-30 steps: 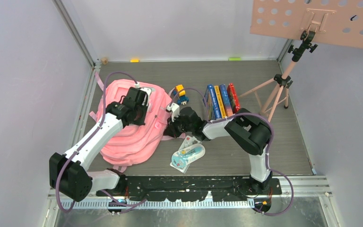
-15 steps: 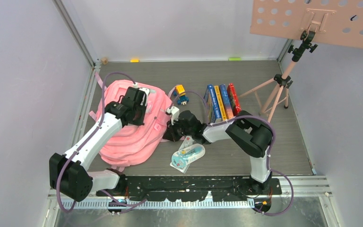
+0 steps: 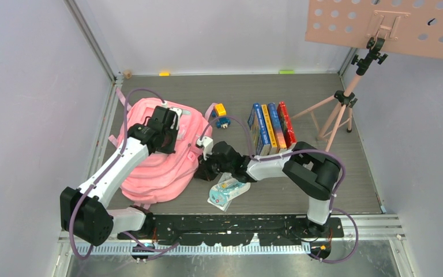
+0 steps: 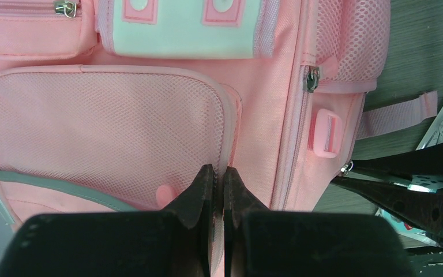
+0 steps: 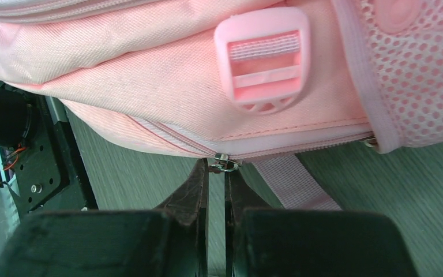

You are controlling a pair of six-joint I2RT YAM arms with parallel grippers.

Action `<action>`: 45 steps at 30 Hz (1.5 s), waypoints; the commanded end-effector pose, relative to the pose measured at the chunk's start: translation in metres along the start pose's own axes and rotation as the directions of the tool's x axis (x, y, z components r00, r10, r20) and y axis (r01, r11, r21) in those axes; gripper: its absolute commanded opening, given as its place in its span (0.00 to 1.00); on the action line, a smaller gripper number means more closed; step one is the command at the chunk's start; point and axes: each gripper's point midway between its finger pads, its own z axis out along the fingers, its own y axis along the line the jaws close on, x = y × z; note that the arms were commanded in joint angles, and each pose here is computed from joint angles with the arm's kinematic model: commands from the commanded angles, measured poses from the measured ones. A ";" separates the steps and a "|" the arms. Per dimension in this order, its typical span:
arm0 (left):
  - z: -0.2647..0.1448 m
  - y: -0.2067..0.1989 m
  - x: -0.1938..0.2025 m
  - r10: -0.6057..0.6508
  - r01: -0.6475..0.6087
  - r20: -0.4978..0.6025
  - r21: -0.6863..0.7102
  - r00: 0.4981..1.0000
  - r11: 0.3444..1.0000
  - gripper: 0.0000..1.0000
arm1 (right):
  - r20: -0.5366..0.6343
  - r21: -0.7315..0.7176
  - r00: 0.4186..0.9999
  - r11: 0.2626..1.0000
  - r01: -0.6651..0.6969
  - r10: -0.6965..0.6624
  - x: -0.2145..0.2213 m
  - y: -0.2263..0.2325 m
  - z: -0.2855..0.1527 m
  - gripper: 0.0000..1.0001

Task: Pack the student bag
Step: Unzip the student bag at the center of the board.

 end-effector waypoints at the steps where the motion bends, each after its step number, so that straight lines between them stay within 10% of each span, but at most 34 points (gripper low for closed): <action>1: -0.004 0.009 -0.031 -0.048 0.052 0.112 -0.032 0.993 0.998 0.00 | -0.024 -0.073 1.000 0.997 0.005 -0.006 -0.006 0.037 -0.005 0.01; 26: -0.006 0.013 -0.033 -0.077 0.080 0.128 -0.020 0.989 0.997 0.00 | 0.134 -0.241 0.990 0.970 -0.017 0.051 -0.034 0.169 0.028 0.05; 38: -0.011 0.009 -0.038 -0.081 0.079 0.160 0.018 0.984 0.997 0.00 | 0.206 0.281 0.973 0.959 0.038 -0.099 -0.072 0.081 -0.054 0.70; 45: -0.013 0.006 -0.039 -0.078 0.073 0.172 0.038 0.982 0.997 0.00 | 0.239 0.419 0.961 0.877 -0.233 0.141 -0.067 -0.001 -0.090 0.74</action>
